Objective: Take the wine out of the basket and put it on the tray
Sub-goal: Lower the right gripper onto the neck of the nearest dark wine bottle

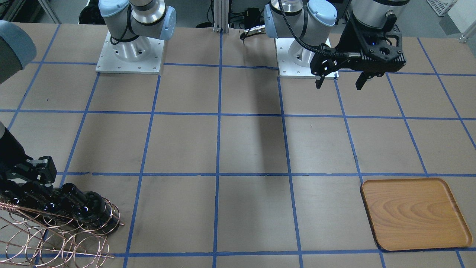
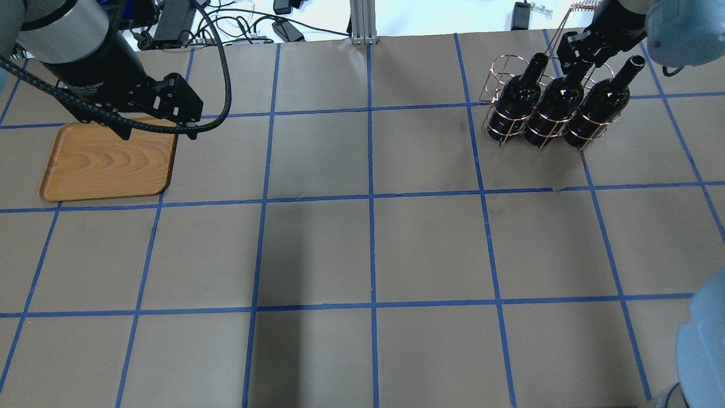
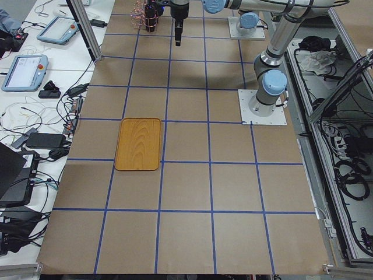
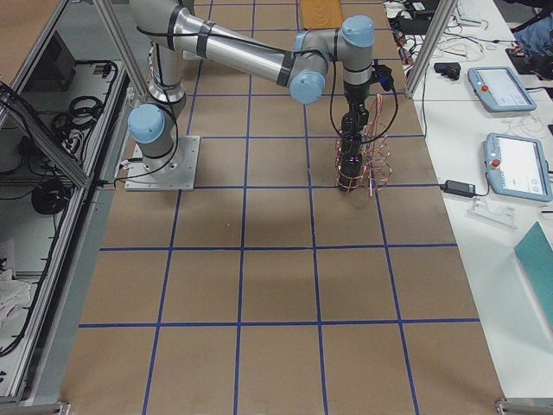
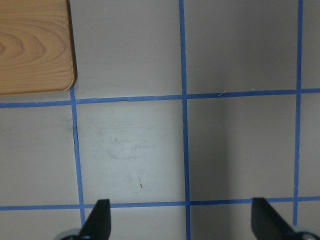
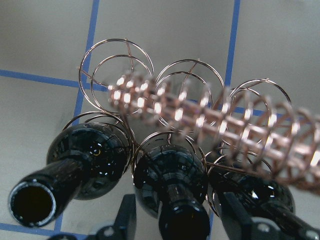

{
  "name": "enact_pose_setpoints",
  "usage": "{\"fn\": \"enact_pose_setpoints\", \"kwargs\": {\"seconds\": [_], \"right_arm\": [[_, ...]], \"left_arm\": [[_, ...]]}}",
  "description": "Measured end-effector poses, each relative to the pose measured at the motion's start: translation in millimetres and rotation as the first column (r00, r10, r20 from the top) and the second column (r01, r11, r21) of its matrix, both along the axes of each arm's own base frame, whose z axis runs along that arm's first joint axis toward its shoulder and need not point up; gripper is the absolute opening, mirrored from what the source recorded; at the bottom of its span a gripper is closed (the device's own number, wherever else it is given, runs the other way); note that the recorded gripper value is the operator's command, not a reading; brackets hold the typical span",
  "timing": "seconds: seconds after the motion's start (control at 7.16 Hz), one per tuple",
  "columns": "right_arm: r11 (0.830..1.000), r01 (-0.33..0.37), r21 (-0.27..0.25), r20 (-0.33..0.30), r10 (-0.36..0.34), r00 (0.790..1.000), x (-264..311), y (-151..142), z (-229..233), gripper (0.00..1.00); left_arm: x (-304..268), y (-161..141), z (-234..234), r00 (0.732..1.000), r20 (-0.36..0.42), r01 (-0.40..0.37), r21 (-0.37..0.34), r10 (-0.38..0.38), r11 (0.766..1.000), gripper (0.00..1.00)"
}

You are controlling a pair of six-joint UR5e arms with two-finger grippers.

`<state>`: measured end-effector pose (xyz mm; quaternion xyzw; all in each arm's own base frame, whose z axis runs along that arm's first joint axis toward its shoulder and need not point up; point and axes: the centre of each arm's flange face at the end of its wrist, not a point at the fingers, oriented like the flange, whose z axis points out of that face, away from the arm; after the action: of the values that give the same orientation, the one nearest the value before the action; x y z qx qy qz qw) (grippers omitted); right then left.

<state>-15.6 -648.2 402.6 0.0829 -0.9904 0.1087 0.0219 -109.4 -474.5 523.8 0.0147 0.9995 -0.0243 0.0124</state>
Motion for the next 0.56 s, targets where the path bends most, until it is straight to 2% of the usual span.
{"fn": "enact_pose_setpoints", "kwargs": {"seconds": [0.14,0.56], "right_arm": [[1.000,0.003,0.001,0.000,-0.003,1.000,-0.1,0.0,-0.2,0.01],[1.000,-0.002,0.004,-0.012,0.002,1.000,-1.1,0.5,1.0,0.00]], "left_arm": [[0.0,0.0,0.0,1.000,0.000,0.000,0.000,0.000,1.000,1.00],[0.0,0.3,0.1,1.000,0.000,0.000,0.001,0.000,1.000,1.00]]}}
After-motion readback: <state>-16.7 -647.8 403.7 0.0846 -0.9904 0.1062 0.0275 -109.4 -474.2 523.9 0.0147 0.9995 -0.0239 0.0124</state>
